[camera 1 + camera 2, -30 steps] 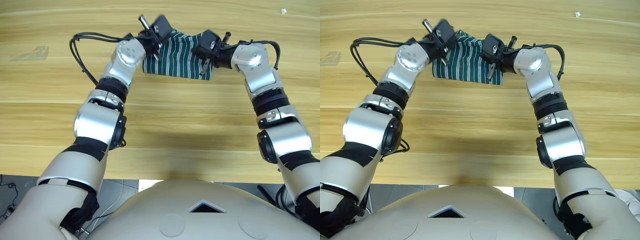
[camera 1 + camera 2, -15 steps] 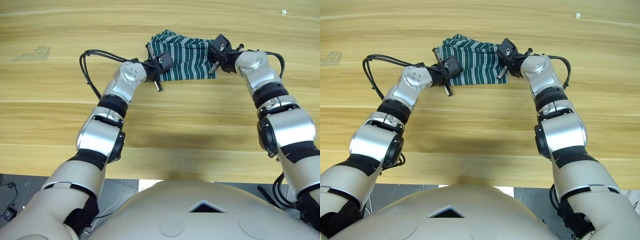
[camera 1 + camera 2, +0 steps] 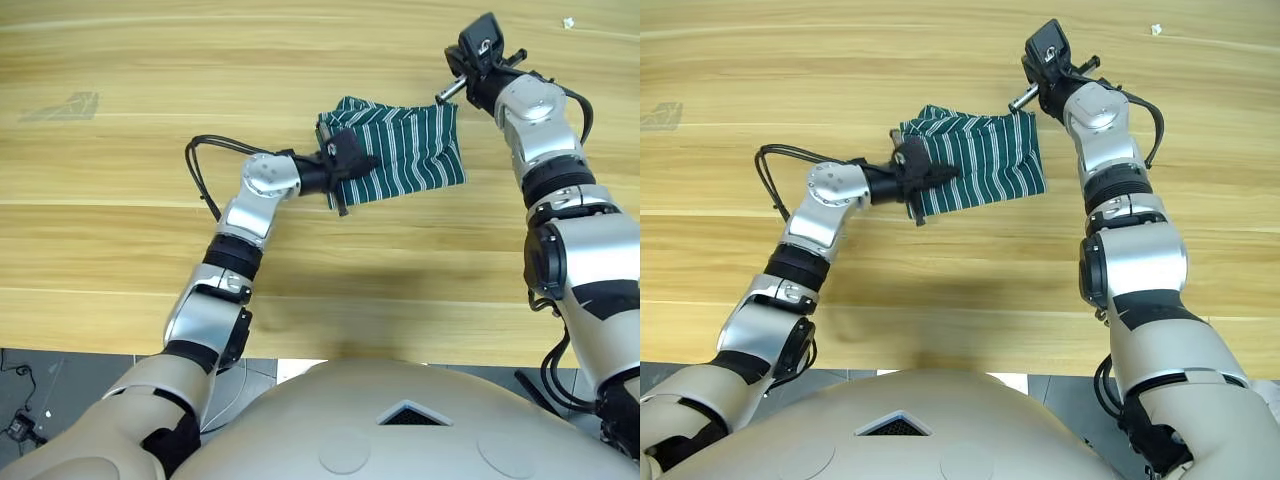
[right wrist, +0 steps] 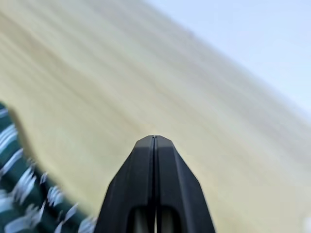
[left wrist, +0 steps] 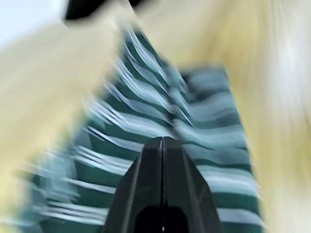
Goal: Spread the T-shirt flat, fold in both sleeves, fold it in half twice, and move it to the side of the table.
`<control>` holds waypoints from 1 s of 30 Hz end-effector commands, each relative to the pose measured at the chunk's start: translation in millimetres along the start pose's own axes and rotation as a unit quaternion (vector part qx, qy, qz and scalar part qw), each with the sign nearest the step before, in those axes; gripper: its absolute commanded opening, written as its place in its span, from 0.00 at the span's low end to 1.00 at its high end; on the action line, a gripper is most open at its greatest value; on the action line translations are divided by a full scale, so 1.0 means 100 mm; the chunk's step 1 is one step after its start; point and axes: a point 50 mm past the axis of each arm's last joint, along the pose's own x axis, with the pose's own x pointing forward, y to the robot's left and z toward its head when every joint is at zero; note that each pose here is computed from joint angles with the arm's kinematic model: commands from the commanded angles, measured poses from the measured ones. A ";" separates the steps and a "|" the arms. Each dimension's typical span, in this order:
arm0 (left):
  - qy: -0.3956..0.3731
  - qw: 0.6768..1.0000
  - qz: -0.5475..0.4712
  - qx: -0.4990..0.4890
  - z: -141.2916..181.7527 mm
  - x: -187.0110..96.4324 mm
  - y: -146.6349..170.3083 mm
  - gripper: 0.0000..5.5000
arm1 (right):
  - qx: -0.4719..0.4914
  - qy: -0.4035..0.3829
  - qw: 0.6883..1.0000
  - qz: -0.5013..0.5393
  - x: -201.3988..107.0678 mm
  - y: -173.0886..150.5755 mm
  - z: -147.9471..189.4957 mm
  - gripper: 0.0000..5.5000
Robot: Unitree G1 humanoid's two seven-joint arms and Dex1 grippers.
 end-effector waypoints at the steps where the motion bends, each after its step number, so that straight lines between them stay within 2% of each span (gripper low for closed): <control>1: 0.040 0.994 0.073 0.078 0.12 -0.07 0.29 0.01 | -0.054 -0.089 0.993 0.054 -0.15 0.32 0.22 0.00; 5: 0.067 0.988 0.080 0.114 0.12 0.10 0.36 0.01 | -0.068 -0.081 0.987 0.119 -0.39 0.76 0.20 0.00; 11: 0.146 0.969 0.120 0.160 0.00 0.34 0.50 0.01 | -0.030 -0.004 0.978 0.209 -0.83 1.04 0.05 0.00; 15: 0.209 0.961 0.117 0.141 -0.23 0.32 0.46 0.01 | -0.038 0.072 0.964 0.254 -0.90 1.16 -0.20 0.00; 20: 0.258 0.958 0.057 0.116 -0.51 0.28 0.25 0.01 | -0.056 0.135 0.952 0.269 -0.93 1.09 -0.41 0.00; 24: 0.263 0.960 -0.018 0.097 -0.66 0.23 0.04 0.01 | -0.088 0.176 0.946 0.258 -0.94 0.92 -0.56 0.00; 30: 0.218 0.968 -0.088 0.084 -0.69 0.04 -0.13 0.01 | -0.132 0.221 0.945 0.202 -1.17 0.22 -0.68 0.00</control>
